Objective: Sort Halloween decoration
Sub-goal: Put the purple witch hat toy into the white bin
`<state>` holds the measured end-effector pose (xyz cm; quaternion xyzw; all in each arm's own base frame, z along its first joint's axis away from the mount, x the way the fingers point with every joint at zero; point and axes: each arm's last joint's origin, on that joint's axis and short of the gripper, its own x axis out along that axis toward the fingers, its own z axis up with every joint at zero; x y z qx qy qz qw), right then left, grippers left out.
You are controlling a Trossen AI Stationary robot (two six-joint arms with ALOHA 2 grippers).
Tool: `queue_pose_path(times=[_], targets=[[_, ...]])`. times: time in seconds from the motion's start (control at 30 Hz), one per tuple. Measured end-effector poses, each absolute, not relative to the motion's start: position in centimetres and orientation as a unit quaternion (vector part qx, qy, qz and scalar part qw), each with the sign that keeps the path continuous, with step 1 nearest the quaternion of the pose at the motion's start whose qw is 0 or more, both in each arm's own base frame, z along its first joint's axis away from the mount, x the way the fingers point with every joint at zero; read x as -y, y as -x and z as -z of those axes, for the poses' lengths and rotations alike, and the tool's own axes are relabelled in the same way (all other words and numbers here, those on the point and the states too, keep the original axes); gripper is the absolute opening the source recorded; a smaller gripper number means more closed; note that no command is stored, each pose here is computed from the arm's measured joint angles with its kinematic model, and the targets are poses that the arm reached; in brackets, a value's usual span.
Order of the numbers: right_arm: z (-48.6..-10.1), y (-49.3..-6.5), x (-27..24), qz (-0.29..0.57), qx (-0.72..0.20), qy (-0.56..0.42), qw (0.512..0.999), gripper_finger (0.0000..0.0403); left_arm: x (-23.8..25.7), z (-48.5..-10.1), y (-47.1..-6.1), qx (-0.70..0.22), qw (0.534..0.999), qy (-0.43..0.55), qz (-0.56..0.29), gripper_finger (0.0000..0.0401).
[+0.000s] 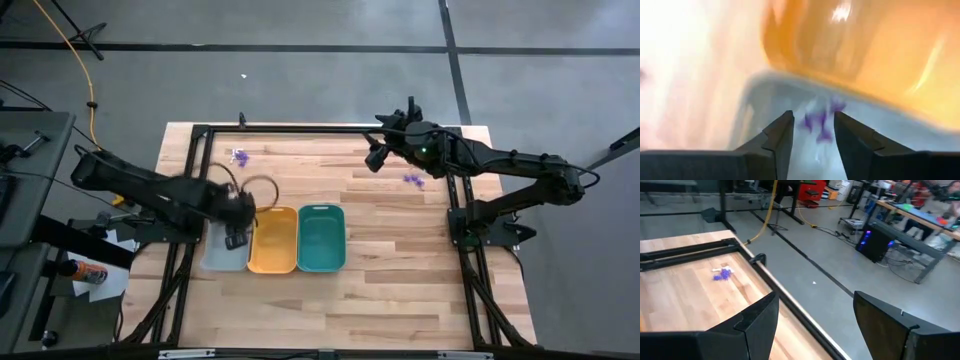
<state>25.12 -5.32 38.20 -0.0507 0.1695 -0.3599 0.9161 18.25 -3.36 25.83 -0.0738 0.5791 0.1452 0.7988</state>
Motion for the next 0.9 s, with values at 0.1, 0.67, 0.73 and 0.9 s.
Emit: queue_pose_path(times=[0.1,0.67,0.73,0.9], targets=[[-38.2,-25.2,5.2,0.333,-0.169,0.045,0.927,0.0252,2.4,-31.2,-18.5,-0.464,0.865,0.057,-0.183,0.0141],[-38.3,-25.7,4.7,0.221,-0.159,0.025,0.962,0.0252,-4.0,-38.3,-18.8,-0.006,0.983,0.035,-0.180,0.0142],[-38.3,-25.7,4.6,0.216,-0.158,0.023,0.963,0.0252,-4.1,-37.5,-19.5,0.003,0.985,0.043,-0.168,0.0142],[-38.3,-25.7,4.6,0.214,-0.158,0.023,0.964,0.0252,-4.1,-36.9,-20.3,0.005,0.986,0.050,-0.158,0.0142]])
